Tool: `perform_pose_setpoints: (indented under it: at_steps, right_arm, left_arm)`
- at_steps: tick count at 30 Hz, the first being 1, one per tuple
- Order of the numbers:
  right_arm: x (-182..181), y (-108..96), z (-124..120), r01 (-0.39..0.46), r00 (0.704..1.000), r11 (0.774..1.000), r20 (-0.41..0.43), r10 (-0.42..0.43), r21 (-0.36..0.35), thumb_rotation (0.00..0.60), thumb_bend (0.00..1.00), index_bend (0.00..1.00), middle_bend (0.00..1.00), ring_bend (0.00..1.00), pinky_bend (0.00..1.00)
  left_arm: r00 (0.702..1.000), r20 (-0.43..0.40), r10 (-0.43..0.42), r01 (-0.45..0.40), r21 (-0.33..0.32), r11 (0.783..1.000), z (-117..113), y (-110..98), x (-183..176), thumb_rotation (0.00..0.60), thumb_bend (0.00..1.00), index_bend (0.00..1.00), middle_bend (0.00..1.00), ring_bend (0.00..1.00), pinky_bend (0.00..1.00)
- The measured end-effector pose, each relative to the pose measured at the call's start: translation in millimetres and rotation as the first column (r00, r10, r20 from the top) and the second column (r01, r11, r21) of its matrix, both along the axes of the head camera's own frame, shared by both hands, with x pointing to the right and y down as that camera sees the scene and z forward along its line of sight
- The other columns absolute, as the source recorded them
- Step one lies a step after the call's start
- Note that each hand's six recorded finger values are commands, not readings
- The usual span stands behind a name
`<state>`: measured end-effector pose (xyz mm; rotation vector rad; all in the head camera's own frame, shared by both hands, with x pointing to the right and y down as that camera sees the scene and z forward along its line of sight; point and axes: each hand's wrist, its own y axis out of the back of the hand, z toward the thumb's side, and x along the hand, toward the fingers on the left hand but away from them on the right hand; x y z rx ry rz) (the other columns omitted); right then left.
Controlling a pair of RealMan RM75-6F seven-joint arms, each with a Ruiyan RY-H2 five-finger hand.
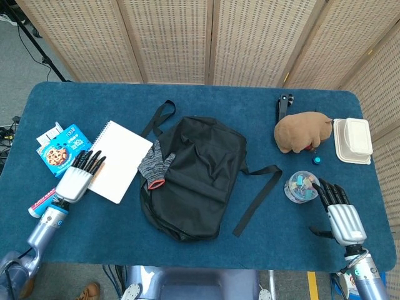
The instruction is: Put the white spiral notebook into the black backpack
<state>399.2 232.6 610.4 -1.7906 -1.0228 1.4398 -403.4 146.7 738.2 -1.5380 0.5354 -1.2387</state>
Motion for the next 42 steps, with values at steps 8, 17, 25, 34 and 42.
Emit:
perform_pose_setpoints:
  at_steps: [8, 17, 25, 34, 42]
  right_arm:
    - [-0.2, 0.2, -1.0, 0.004, 1.0, 1.0, 0.0, -0.004, -0.001, 0.6, 0.0, 0.0, 0.0, 0.0, 0.0]
    - [-1.6, 1.6, 0.1, 0.017, 1.0, 1.0, 0.006, -0.017, -0.022, 0.6, 0.0, 0.0, 0.0, 0.0, 0.0]
    - [-15.3, -1.6, 6.5, 0.058, 0.997, 0.993, 0.062, -0.052, -0.1, 0.6, 0.0, 0.0, 0.0, 0.0, 0.0]
    - [-59.1, -16.9, 11.0, 0.15, 0.971, 0.968, 0.212, -0.105, -0.203, 0.6, 0.0, 0.11, 0.09, 0.0, 0.0]
    - [-122.7, -32.4, 18.9, 0.258, 0.924, 0.925, 0.35, -0.152, -0.279, 0.6, 0.0, 0.19, 0.16, 0.01, 0.0]
  left_arm:
    - [0.999, -0.023, 0.031, -0.03, 0.039, 0.999, -3.2, -10.1, 15.9, 0.6, 0.52, 0.23, 0.11, 0.12, 0.27]
    - [0.997, -0.048, 0.062, -0.058, 0.092, 0.994, -12.6, -16.7, 24.5, 0.6, 0.52, 0.66, 0.5, 0.41, 0.45]
    - [0.994, -0.067, 0.084, -0.071, 0.185, 0.98, -31.4, -38.5, 30.3, 0.6, 0.53, 0.81, 0.63, 0.5, 0.51]
    - [0.992, -0.097, 0.084, -0.055, 0.267, 0.962, -52.8, -70.8, 35.6, 0.6, 0.53, 0.81, 0.63, 0.51, 0.51]
    - [0.989, -0.101, 0.105, -0.07, 0.305, 0.95, -62.1, -90.5, 49.8, 0.6, 0.53, 0.81, 0.63, 0.51, 0.51]
